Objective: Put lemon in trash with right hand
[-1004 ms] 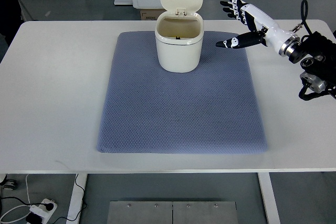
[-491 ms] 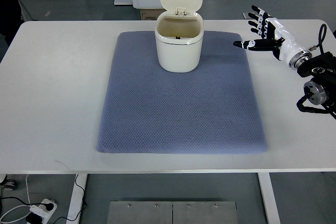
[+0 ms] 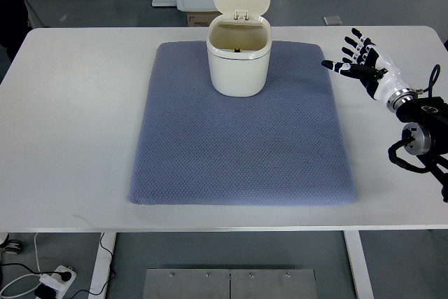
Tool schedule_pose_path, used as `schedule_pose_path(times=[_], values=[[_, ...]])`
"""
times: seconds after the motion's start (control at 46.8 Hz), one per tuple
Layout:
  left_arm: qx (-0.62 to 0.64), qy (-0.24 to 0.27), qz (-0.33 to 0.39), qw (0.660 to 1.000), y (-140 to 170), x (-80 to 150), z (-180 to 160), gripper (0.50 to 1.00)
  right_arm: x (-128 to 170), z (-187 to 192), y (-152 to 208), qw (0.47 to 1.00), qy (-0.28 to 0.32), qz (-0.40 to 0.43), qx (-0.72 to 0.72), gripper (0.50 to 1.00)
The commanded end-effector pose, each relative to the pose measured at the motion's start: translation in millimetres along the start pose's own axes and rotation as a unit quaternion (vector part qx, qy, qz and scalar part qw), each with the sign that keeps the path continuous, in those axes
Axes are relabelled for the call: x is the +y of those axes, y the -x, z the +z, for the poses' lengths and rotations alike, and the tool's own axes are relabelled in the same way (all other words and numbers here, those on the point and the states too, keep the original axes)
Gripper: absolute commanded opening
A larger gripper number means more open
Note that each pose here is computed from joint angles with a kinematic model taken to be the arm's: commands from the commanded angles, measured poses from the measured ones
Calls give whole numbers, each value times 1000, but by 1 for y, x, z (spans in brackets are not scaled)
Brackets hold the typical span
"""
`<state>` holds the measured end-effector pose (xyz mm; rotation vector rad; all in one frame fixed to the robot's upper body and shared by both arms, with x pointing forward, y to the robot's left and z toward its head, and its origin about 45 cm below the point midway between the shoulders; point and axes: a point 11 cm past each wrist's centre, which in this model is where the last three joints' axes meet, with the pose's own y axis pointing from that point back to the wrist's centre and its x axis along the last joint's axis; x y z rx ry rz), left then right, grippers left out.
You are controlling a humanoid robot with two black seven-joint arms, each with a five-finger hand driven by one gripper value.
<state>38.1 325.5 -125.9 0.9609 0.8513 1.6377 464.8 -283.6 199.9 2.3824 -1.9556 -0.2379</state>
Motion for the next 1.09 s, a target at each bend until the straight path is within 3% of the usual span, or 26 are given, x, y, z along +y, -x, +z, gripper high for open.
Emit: schedule_pose_path(times=[0.0,0.918,1.068], values=[[0,0,0,1000,0,0,0,1000,3,6,0,1000,-2,5,-16,1000],[0,0,0,1000,0,0,0,1000,38,50,-14,996,21,31,-76,1000],[0,0,0,1000,0,0,0,1000,44,51,-18,996,3,41,-82,1000]])
